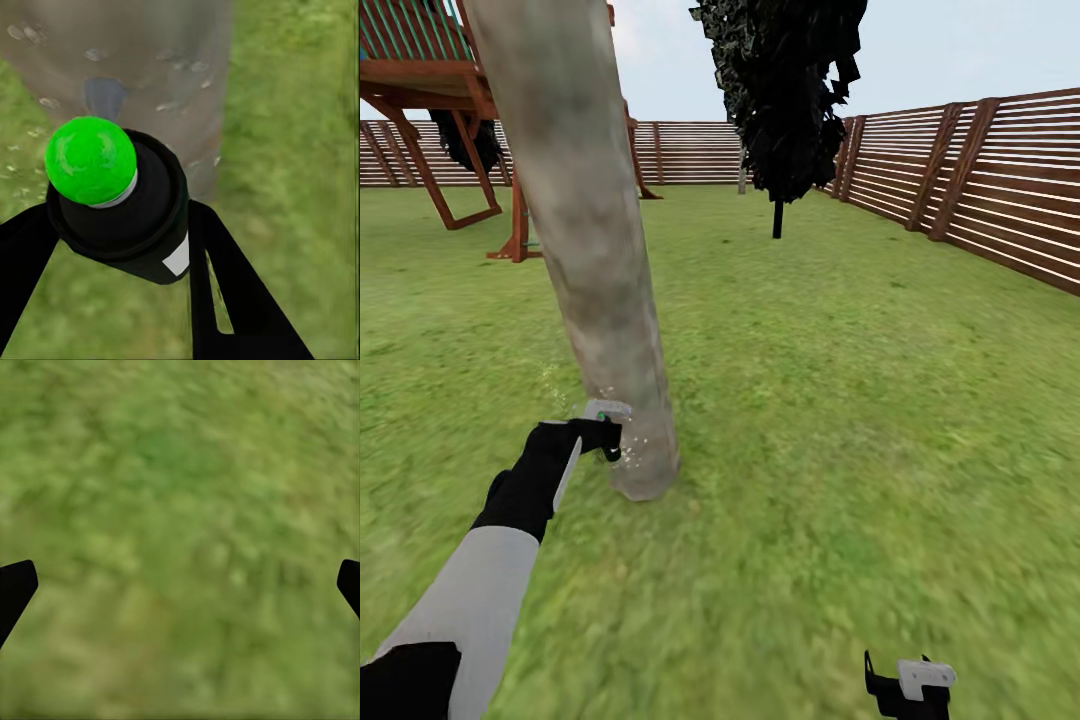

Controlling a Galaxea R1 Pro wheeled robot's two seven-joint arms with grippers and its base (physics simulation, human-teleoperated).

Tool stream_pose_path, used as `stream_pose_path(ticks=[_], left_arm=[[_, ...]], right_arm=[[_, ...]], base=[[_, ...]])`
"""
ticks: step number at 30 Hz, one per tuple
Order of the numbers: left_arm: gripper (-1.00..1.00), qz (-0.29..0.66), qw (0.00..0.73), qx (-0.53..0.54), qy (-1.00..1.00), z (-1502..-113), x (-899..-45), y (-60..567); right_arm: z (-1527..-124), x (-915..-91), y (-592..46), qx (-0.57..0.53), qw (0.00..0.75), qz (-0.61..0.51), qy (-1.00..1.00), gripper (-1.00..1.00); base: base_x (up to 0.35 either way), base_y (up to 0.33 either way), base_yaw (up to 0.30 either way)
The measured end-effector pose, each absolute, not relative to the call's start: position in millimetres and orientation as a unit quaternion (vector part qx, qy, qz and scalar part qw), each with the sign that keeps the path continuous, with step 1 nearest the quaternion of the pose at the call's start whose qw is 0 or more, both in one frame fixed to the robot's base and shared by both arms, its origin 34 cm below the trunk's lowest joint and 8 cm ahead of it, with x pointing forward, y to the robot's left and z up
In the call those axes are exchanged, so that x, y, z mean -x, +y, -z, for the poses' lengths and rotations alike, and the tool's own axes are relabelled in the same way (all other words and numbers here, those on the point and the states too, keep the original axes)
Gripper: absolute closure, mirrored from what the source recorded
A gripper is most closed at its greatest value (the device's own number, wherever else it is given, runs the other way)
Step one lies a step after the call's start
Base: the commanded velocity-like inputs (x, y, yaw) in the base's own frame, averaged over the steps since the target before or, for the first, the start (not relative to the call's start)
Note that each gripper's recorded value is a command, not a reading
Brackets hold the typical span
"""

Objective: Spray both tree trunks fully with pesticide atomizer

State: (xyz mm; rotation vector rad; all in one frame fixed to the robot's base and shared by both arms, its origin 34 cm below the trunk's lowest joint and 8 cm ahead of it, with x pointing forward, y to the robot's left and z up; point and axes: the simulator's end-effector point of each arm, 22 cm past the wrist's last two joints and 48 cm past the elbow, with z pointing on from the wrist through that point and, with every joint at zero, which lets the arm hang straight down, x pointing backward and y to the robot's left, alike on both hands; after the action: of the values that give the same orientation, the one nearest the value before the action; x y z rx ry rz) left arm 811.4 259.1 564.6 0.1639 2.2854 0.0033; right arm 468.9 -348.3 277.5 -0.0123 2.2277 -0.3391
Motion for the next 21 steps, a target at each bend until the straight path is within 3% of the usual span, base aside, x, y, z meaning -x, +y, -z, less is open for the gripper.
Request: stream_pose_path(ticks=[10,21], left_arm=[[1.00,-0.056,0.412,-0.059,0.907,-594,-809,336],[1.00,-0.058,0.413,-0.055,0.907,-594,-809,338]], right_arm=[[-277,-469,-347,0.005,0.430,0.135,0.893,-1.00],[-277,-469,-347,0.005,0.430,0.134,0.893,-1.00]], base=[[0.008,-0.013,0.000],[0.089,-0.246,0.000]])
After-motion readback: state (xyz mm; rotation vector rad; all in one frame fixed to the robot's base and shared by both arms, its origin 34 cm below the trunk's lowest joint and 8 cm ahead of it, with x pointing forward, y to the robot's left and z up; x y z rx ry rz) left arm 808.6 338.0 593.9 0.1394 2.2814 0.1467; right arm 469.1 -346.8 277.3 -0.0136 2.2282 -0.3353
